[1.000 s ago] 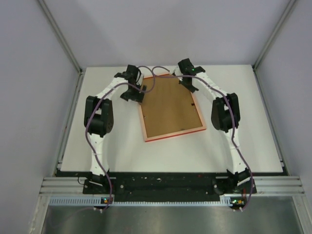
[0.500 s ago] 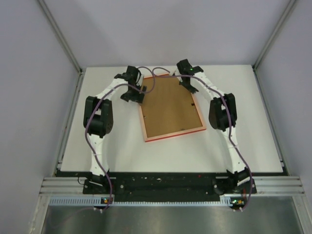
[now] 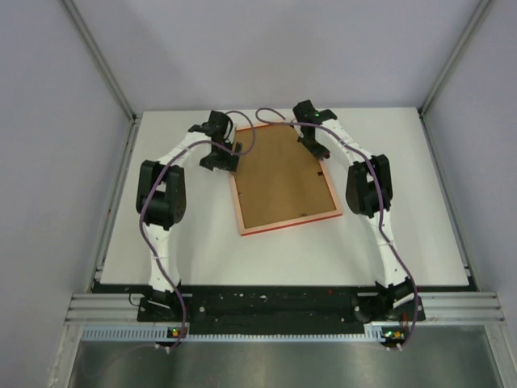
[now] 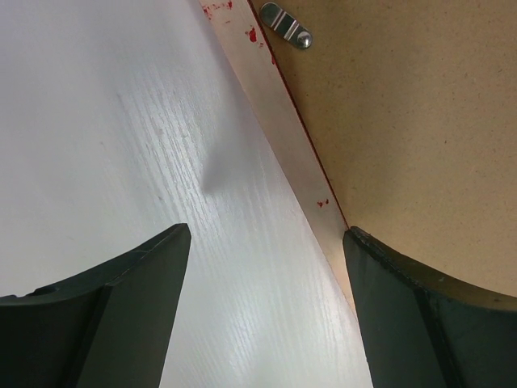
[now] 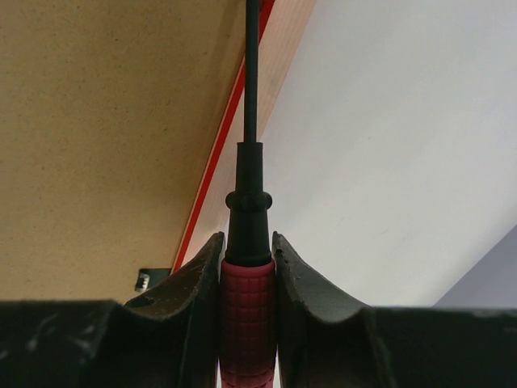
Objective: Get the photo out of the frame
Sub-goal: Release the photo frame item from the photo frame.
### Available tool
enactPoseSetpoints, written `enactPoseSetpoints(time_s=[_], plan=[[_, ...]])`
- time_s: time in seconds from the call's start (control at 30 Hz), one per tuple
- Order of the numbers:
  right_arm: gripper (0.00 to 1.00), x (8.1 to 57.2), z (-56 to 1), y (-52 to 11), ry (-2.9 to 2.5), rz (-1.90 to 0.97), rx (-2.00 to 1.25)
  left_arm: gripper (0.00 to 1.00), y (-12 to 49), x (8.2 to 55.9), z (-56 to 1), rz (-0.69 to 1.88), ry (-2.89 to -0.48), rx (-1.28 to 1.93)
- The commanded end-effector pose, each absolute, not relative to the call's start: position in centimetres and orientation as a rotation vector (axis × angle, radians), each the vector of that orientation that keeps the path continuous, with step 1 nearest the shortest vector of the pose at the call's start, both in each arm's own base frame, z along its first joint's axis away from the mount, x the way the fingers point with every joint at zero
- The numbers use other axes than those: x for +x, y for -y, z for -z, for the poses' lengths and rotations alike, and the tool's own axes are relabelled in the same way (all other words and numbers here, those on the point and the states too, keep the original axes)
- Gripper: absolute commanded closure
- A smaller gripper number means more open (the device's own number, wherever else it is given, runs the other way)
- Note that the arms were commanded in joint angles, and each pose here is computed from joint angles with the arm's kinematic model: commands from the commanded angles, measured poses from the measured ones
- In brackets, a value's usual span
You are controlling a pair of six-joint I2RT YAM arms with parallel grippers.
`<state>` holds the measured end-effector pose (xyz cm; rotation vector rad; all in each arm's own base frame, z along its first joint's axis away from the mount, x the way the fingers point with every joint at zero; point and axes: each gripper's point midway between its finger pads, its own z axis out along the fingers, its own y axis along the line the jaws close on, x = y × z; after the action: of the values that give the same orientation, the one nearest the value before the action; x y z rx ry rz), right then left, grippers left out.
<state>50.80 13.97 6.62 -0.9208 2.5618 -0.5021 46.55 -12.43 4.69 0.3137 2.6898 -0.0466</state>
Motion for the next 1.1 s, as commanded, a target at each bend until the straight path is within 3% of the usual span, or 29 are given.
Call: enactPoseSetpoints(time_s=[0.0, 0.33, 0.67, 0.9, 1.07], plan=[[1.0, 48.9, -7.4, -15.7, -2.638, 0.354, -0.828, 0.17, 13.0, 45.0, -3.8, 0.073, -2.73, 0.27], [1.0, 49.9, -10.2, -16.1, -2.604, 0.231, -0.684, 0.22, 12.7, 44.6, -2.4, 0.052, -2.76, 0.253], [1.0, 51.3, -13.7, -15.8, -2.49, 0.225, -0.796, 0.26, 12.5, 44.7, -1.8, 0.034, -2.771, 0.274], [1.0, 51.0, -11.0, -13.6, -2.581, 0.291, -0.796, 0.37, 13.1, 44.8, -1.9, 0.079, -2.758, 0.32], [1.0, 51.4, -12.0, -13.4, -2.557, 0.276, -0.79, 0.44, 13.8, 44.9, -2.3, 0.143, -2.715, 0.448]])
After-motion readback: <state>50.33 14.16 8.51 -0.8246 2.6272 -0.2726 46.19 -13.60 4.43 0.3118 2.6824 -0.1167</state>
